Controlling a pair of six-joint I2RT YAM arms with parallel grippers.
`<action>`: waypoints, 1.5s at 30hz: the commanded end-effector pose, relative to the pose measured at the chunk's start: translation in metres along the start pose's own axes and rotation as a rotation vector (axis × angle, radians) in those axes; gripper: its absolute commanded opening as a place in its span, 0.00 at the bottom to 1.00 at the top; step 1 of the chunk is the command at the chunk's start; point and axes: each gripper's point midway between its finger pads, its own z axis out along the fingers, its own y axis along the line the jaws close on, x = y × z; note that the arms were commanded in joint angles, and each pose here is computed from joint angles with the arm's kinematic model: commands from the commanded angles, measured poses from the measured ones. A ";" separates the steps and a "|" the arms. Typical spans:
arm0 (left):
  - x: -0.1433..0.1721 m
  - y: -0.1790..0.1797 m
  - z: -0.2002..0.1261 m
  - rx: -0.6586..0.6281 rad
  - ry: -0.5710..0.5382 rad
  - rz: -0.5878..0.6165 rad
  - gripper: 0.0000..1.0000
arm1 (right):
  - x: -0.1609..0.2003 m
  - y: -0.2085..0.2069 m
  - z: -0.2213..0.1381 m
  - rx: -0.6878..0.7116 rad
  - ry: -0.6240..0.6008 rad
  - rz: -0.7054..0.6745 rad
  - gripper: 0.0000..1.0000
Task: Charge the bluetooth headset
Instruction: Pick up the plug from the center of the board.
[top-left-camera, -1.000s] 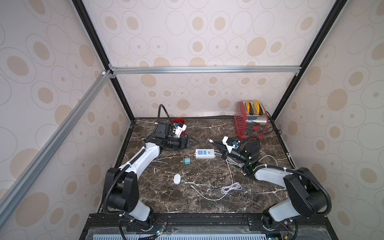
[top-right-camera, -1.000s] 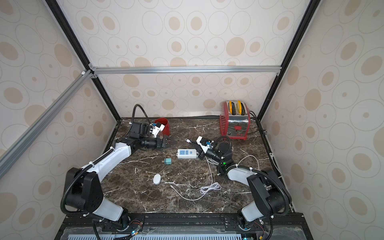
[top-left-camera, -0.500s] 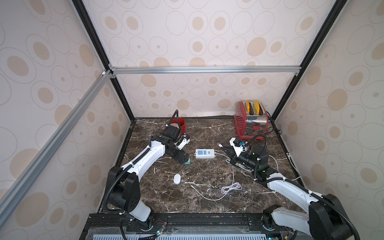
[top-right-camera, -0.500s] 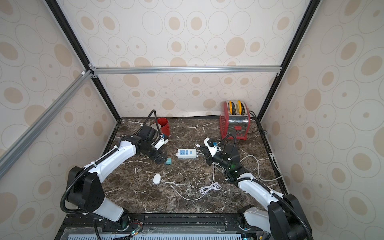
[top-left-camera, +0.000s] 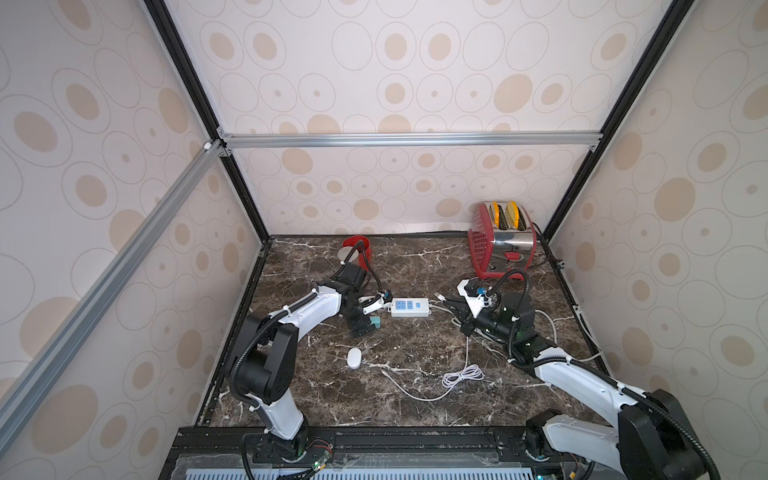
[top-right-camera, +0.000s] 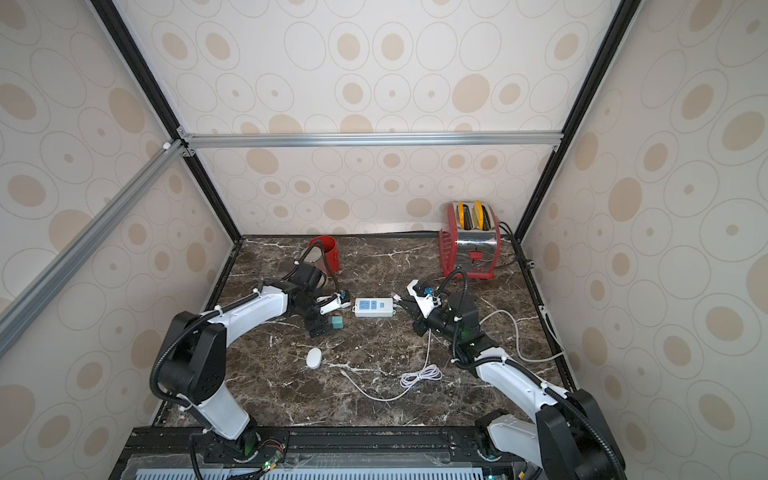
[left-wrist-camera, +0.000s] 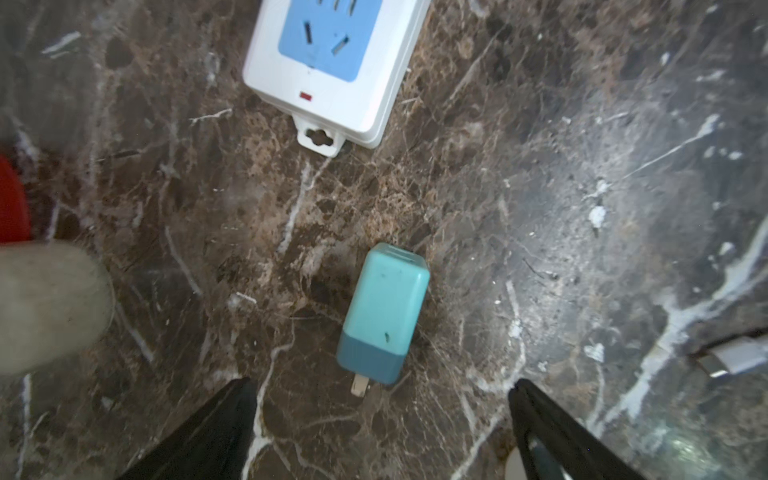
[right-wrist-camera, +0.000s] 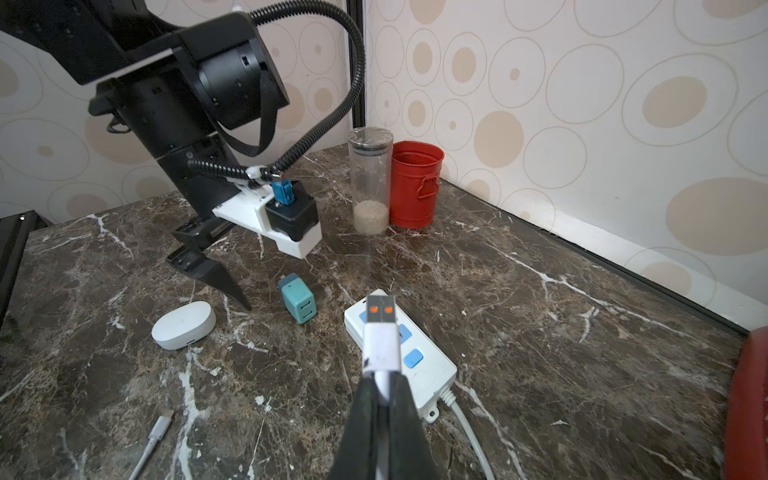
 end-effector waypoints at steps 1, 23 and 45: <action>-0.018 0.009 0.001 -0.001 -0.045 0.102 0.95 | -0.002 -0.001 0.000 -0.013 -0.009 -0.010 0.00; -0.013 -0.005 0.015 0.055 -0.056 -0.016 0.49 | 0.003 -0.001 0.001 -0.022 0.012 -0.003 0.00; -0.069 -0.028 -0.012 -0.012 -0.150 -0.348 0.22 | 0.001 -0.012 -0.001 0.041 0.012 -0.006 0.00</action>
